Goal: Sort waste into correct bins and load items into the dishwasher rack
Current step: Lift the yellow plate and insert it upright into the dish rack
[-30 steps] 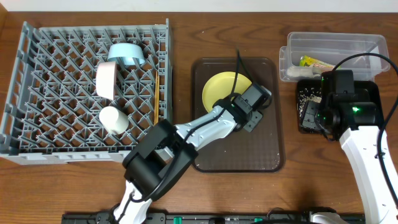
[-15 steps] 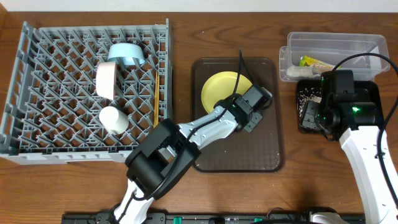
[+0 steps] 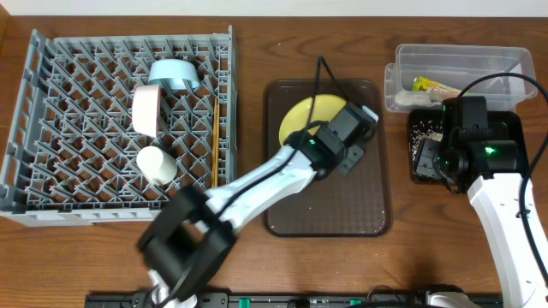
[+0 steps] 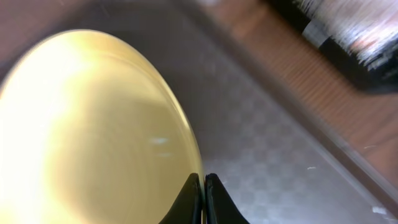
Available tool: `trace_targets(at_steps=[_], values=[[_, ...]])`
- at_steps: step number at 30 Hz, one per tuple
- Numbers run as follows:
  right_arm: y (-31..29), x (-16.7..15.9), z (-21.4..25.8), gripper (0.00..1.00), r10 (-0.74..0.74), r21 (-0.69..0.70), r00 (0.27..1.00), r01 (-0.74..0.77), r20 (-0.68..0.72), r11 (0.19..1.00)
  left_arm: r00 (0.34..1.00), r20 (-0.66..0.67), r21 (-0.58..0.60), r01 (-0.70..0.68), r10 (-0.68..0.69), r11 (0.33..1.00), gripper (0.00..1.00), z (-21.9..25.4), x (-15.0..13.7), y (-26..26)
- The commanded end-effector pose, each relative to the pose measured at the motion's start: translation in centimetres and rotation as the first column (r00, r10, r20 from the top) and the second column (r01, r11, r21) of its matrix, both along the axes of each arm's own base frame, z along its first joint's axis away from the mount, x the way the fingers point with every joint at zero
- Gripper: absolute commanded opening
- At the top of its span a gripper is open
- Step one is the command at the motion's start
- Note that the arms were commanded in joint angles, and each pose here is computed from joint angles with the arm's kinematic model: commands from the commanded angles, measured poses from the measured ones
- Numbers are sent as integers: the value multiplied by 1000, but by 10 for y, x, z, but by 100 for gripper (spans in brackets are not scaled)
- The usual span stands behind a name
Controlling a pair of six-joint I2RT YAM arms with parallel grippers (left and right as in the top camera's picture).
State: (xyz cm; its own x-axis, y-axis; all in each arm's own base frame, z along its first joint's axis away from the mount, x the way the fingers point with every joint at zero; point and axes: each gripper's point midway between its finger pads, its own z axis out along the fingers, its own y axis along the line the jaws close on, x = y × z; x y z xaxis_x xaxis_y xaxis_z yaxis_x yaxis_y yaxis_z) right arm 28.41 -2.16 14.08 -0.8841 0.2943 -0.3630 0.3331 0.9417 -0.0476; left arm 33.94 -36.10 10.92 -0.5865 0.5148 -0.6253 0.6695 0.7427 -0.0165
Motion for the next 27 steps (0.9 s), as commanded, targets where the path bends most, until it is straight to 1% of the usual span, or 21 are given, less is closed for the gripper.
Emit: trace_targets(at_steps=[1,5,7,10,13,16,19,20,24,27], values=[[-3,1,2,64,-24,3,1000,24,9,1000,998,62,-70,-23,28,997,6,52,5,14],[-3,1,2,64,-24,3,1000,24,8,1000,992,87,-101,-83,92,991,6,90,10,49],[-3,1,2,64,-23,3,1000,23,8,1000,984,78,-121,-149,159,981,6,106,15,75],[-3,1,2,64,-24,3,1000,24,8,1000,963,29,-175,-258,267,950,6,126,21,115],[-3,1,2,64,-24,3,1000,24,10,1000,957,-54,-272,-290,286,918,6,142,23,141],[-3,1,2,64,-24,3,1000,24,10,1000,953,-152,-398,-302,262,866,6,158,26,161],[-3,1,2,64,-24,3,1000,24,9,1000,929,-277,-514,-360,246,779,6,168,34,190],[-3,1,2,64,-24,3,1000,24,9,1000,926,-300,-539,-364,231,759,6,170,35,196],[-3,1,2,64,-24,3,1000,24,10,1000,917,-387,-670,-355,102,652,6,183,36,223],[-3,1,2,64,-24,3,1000,24,11,1000,908,-420,-733,-344,8,586,6,188,35,235]])
